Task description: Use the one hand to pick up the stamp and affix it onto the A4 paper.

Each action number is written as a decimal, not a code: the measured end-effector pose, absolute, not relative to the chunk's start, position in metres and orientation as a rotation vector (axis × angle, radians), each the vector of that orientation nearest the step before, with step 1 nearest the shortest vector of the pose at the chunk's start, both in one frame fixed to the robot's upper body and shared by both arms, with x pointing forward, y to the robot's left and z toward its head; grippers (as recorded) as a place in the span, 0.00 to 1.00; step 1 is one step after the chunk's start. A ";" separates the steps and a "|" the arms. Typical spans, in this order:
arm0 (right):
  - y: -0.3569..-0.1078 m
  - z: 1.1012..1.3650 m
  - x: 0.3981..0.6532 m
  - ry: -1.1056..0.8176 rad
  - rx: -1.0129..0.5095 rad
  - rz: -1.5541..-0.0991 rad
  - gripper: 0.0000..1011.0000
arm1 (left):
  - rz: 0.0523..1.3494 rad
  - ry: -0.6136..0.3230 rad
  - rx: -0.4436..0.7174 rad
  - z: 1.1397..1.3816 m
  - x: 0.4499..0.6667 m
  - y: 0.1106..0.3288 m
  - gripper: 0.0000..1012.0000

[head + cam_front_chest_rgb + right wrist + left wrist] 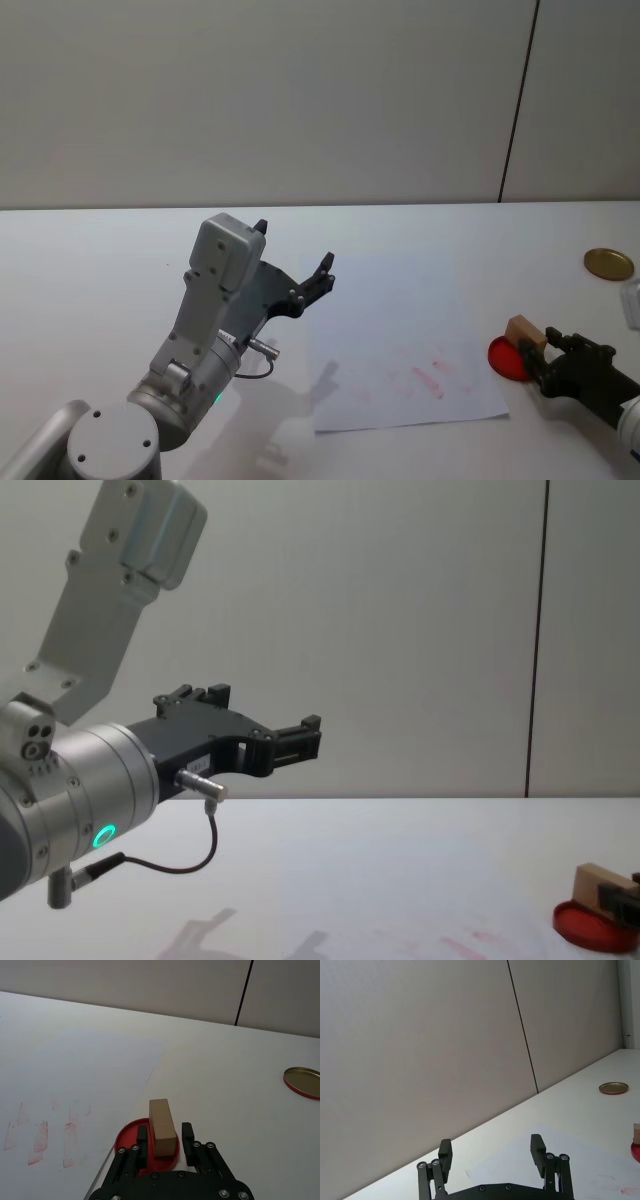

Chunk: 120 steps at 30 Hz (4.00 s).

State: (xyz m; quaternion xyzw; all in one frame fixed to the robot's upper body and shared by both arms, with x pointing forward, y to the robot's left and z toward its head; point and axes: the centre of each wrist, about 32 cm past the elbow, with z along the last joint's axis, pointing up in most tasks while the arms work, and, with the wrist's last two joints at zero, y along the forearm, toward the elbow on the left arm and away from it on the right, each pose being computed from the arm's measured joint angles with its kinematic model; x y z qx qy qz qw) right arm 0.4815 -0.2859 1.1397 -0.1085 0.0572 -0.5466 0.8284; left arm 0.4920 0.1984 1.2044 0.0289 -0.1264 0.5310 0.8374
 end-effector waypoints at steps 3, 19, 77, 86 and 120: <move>-0.286 1.139 0.482 0.120 -0.228 -1.160 0.35 | 1.124 -0.268 0.061 1.204 0.492 0.198 0.98; -0.280 1.146 0.486 0.036 -0.182 -1.127 0.21 | 1.124 -0.268 0.061 1.204 0.492 0.198 0.98; -0.192 1.136 0.471 0.060 -0.208 -0.810 0.21 | 1.124 -0.268 0.061 1.204 0.492 0.198 0.98; -0.191 1.132 0.474 0.065 -0.237 -0.803 0.21 | 1.124 -0.268 0.061 1.204 0.492 0.198 0.98; -0.199 1.146 0.479 0.067 -0.178 -0.824 0.21 | 1.124 -0.268 0.061 1.204 0.492 0.198 0.98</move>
